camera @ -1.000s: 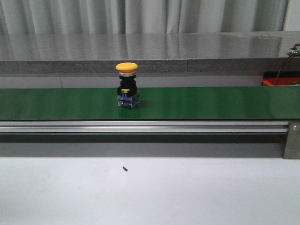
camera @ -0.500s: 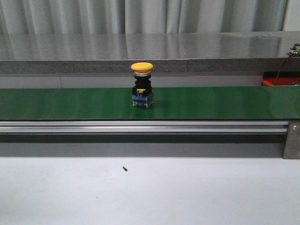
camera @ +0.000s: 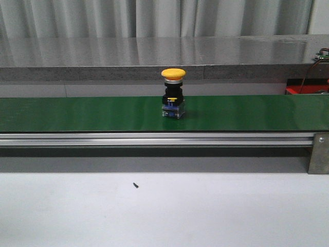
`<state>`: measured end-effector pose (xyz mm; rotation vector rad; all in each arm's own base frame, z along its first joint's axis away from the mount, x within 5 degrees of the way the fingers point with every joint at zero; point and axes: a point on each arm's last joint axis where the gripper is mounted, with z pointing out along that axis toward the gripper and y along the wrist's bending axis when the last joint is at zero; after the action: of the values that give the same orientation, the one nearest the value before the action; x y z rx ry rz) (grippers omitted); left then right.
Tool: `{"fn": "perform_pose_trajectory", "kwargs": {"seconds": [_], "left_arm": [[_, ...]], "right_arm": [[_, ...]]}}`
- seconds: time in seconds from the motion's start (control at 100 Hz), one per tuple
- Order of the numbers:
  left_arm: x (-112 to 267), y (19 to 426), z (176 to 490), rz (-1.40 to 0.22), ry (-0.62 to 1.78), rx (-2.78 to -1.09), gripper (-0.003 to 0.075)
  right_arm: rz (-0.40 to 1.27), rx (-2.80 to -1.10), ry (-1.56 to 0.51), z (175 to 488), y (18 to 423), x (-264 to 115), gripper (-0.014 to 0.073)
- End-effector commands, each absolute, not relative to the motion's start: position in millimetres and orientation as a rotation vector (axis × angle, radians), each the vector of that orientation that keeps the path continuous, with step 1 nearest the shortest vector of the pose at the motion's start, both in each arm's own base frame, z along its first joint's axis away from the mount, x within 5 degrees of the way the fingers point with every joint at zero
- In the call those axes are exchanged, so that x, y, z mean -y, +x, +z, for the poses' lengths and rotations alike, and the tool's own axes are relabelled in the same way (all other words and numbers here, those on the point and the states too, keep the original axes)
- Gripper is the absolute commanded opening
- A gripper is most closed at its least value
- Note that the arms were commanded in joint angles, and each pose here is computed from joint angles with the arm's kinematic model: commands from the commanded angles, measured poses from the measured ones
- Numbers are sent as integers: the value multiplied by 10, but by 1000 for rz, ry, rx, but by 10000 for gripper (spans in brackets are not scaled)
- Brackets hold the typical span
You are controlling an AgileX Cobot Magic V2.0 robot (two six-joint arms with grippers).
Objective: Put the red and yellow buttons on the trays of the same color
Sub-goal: 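Move the right gripper down over the yellow button on the belt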
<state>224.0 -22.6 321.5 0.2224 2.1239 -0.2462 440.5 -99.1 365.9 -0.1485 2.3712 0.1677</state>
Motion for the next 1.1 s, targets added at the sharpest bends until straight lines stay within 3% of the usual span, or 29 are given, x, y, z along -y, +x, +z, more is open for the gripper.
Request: {"fn": "perform_pose_trajectory", "kwargs": {"seconds": [0.0,0.5,0.87,1.09], "left_arm": [[224,2239,3389,-242,184,-2032,-20],[224,2239,3389,-242,184,-2032,-20],[224,2239,3389,-242,184,-2032,-20],[224,2239,3389,-242,184,-2032,-20]], "right_arm": [[174,-2232,-221,4186,4121,684,576],[330,-2317,-505,3683,3481,-510,571],[409,-2279,-682,3500,3425,-1187,571],[381,-2308,-719,3269,3558,-1304,571]]}}
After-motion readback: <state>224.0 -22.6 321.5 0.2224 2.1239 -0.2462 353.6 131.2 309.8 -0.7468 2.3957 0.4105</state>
